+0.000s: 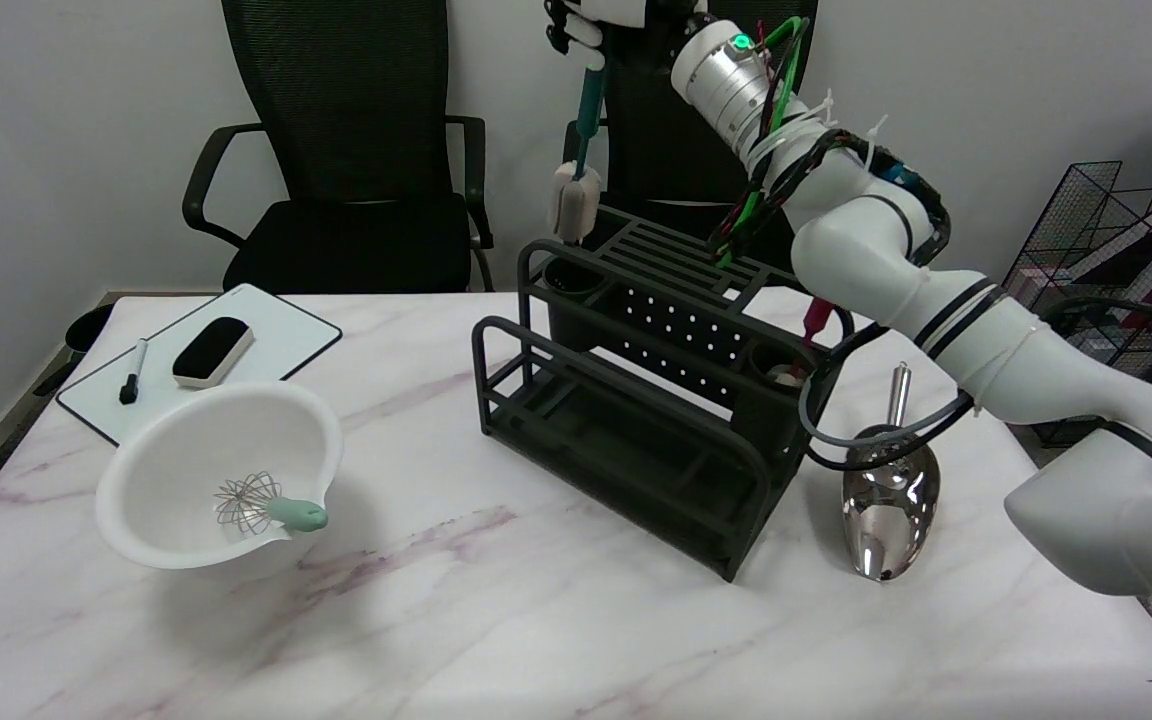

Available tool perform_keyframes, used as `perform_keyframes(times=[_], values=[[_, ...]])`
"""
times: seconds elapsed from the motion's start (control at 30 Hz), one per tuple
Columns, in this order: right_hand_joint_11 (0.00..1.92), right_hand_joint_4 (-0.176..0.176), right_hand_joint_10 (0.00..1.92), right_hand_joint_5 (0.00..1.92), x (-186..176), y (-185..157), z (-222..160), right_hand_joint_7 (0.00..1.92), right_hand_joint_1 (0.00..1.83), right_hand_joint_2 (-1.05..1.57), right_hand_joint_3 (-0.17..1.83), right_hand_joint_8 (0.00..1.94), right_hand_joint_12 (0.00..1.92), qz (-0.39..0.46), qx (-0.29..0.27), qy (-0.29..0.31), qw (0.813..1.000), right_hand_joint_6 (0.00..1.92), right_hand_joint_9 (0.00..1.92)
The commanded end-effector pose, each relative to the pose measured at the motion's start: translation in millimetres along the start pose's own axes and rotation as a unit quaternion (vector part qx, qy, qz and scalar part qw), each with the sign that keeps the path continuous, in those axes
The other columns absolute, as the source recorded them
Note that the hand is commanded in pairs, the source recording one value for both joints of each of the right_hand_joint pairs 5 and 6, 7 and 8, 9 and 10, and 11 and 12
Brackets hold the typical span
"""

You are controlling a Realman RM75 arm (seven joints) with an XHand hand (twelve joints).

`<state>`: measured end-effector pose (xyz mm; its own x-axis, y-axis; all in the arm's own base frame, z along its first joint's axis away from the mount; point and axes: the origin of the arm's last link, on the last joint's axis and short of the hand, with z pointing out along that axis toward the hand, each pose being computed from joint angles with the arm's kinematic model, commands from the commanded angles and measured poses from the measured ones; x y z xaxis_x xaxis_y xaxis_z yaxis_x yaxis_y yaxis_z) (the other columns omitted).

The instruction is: Place the blue sponge bottle brush into the kitchen storage rack.

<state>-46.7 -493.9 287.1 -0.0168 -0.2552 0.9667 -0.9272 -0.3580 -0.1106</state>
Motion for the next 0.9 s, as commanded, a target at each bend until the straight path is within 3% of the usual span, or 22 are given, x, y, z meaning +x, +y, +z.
perform_keyframes(times=[0.03, 0.9], values=[[1.92, 0.000, 1.92, 1.92, -3.6, 22.8, -15.0, 1.92, 1.24, 1.50, 0.53, 1.92, 1.92, -0.018, -0.039, -0.014, 0.999, 1.92, 1.92], [1.92, 0.000, 1.92, 1.92, -11.1, 52.4, -16.4, 1.92, 1.23, 1.51, 0.54, 1.92, 1.92, -0.013, -0.077, -0.015, 0.997, 1.92, 1.92]])
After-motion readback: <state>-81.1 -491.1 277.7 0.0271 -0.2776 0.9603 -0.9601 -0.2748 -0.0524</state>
